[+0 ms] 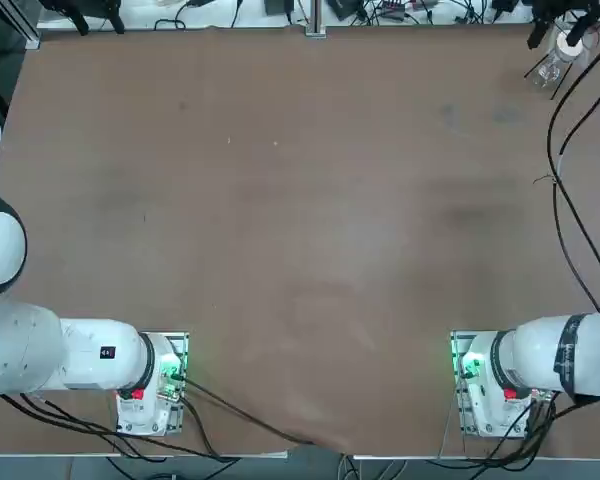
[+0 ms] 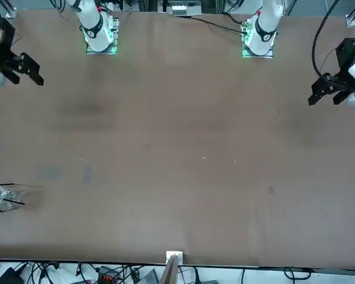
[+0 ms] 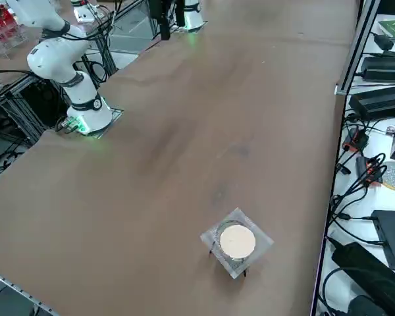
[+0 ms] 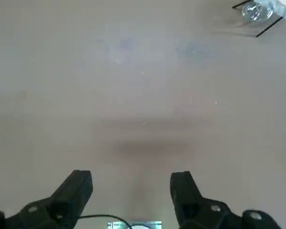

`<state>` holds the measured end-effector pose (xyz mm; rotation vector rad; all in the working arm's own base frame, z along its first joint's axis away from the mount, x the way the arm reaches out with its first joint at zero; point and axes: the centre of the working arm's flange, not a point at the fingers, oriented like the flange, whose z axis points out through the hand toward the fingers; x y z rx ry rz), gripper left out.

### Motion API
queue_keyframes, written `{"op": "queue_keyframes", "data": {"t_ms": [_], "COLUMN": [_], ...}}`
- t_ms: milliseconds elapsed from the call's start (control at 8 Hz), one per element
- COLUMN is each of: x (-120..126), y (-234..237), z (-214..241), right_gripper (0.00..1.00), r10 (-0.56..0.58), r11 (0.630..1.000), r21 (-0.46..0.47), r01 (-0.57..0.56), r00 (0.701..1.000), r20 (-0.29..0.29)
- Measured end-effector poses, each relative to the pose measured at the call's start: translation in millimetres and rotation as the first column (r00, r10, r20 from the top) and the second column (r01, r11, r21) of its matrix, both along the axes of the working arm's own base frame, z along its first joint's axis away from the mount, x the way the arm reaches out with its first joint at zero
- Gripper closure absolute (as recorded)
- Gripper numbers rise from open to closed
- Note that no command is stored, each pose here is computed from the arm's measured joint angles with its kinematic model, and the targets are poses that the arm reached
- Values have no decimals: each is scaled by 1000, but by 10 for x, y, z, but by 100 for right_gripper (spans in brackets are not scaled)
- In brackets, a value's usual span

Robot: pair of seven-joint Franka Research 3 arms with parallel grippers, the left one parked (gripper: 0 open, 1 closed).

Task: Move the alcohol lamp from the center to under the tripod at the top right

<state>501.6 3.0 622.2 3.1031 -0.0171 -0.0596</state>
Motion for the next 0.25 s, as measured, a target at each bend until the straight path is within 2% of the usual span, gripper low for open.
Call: {"op": "queue_keyframes", "data": {"t_ms": [250], "x": [-13], "y": [0], "z": [40], "right_gripper": [0], "r10": [0], "r11": [1000], "r21": [1], "r01": [0], "r00": [1000], "r20": [15]}}
